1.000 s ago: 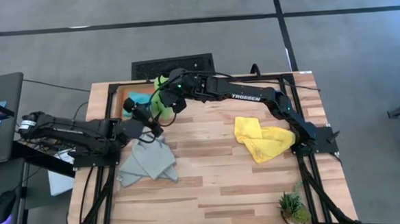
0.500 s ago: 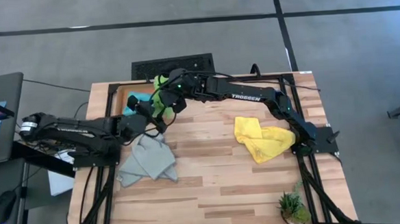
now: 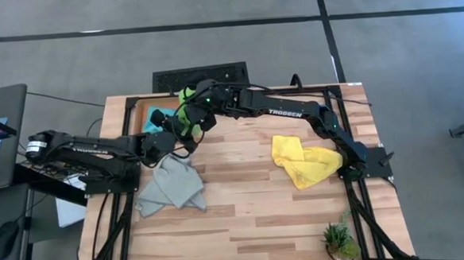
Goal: Fold microfiber towels
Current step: Put the green microfiber cloth into the orange bin
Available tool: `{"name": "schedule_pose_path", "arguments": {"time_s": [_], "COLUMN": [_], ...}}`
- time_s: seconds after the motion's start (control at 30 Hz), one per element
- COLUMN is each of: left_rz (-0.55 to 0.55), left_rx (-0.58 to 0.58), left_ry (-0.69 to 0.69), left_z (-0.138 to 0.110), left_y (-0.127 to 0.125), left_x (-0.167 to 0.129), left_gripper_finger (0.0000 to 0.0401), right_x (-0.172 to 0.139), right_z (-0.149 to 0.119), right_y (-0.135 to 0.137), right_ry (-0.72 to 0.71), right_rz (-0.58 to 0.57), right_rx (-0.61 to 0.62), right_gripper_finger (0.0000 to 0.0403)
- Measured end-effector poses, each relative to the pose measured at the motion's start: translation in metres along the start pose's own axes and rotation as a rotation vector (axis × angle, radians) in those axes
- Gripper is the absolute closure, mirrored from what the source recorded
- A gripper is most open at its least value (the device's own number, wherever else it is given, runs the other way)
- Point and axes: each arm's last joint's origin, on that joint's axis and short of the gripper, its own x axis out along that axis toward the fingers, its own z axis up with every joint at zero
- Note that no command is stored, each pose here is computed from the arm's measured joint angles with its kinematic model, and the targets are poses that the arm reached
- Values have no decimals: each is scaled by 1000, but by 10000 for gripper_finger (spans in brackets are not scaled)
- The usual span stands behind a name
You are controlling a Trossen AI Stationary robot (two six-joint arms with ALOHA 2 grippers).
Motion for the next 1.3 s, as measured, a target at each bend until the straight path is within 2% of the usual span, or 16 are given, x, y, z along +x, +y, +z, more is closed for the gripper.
{"name": "schedule_pose_path", "arguments": {"time_s": [0.13, 0.33, 0.4, 0.6, 0.8, 0.97, 1.3], "left_rz": [37, 46, 48, 105, 128, 78, 64], "left_rx": [-9, 23, 37, 83, -17, -111, -140], "left_ry": [-3, 1, 5, 46, 102, 141, 206], "left_z": [0, -1, -1, -7, -14, -16, -31], "left_y": [1, 2, 2, 4, 11, 13, -8], "left_x": [0, 0, 0, 0, 5, 10, 35], "left_gripper_finger": [221, 360, 389, 398, 399, 399, 400], "right_x": [0, 0, 0, 0, 2, 6, 21], "right_z": [0, 0, 0, -1, -5, -11, -16], "right_y": [0, 0, 0, 0, 0, 2, 17], "right_ry": [1, 1, 1, 5, 10, 25, 53], "right_rz": [0, 0, 0, 5, 15, 45, 102], "right_rx": [0, 1, 0, -2, -1, 22, -16], "right_gripper_finger": [390, 390, 390, 390, 390, 390, 390]}}
